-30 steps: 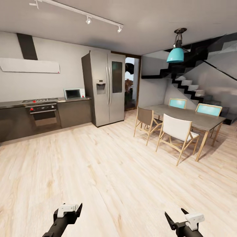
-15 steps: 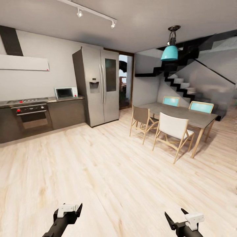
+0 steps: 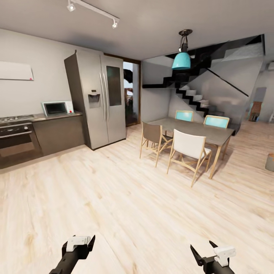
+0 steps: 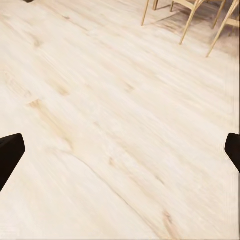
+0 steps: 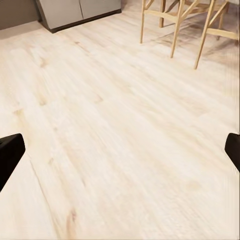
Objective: Put the three can of soda from the living room inside the tash can in the kitchen.
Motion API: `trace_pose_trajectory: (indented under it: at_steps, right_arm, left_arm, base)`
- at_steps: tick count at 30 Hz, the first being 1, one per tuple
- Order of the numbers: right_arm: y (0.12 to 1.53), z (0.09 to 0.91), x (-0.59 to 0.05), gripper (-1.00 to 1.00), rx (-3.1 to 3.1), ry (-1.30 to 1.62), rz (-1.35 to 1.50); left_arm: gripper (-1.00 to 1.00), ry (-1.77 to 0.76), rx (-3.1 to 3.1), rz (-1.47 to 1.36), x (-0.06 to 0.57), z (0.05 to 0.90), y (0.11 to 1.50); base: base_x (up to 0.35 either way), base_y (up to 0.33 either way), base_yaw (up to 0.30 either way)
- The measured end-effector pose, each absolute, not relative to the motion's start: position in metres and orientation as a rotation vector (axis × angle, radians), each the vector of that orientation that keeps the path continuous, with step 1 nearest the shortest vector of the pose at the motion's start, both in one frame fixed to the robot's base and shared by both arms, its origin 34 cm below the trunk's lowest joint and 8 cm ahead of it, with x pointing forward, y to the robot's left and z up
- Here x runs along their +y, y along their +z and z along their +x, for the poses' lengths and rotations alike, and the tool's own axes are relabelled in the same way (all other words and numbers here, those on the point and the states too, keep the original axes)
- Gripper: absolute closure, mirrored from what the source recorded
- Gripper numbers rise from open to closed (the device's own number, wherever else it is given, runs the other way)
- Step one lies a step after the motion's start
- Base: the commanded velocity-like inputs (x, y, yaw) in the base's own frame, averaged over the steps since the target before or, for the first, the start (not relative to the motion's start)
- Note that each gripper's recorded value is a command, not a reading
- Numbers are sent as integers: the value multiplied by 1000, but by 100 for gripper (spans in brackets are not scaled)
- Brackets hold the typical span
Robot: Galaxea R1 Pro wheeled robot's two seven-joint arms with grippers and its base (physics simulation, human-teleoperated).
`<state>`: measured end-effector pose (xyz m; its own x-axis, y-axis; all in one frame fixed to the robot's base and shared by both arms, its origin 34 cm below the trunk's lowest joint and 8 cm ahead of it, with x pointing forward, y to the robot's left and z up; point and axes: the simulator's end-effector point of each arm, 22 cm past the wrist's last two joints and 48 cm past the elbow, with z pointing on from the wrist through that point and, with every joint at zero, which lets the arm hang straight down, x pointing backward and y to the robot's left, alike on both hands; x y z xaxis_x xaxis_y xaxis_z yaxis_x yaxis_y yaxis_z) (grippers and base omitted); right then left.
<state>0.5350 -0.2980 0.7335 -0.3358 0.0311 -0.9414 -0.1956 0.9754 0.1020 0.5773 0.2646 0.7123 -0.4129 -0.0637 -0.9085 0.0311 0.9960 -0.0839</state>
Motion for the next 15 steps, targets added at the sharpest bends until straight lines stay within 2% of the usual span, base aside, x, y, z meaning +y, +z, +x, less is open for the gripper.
trace_pose_trajectory:
  at_steps: [7, 15]
  right_arm:
    - [733, 535, -298, -100, 1901, 231, -119]
    - [733, 535, -297, -100, 1900, 231, -118]
  left_arm:
    - [-100, -103, 1994, -22, 265, 577, 712]
    - [-100, -103, 1994, -21, 264, 577, 712]
  base:
    - [170, -70, -239]
    - [211, -124, -239]
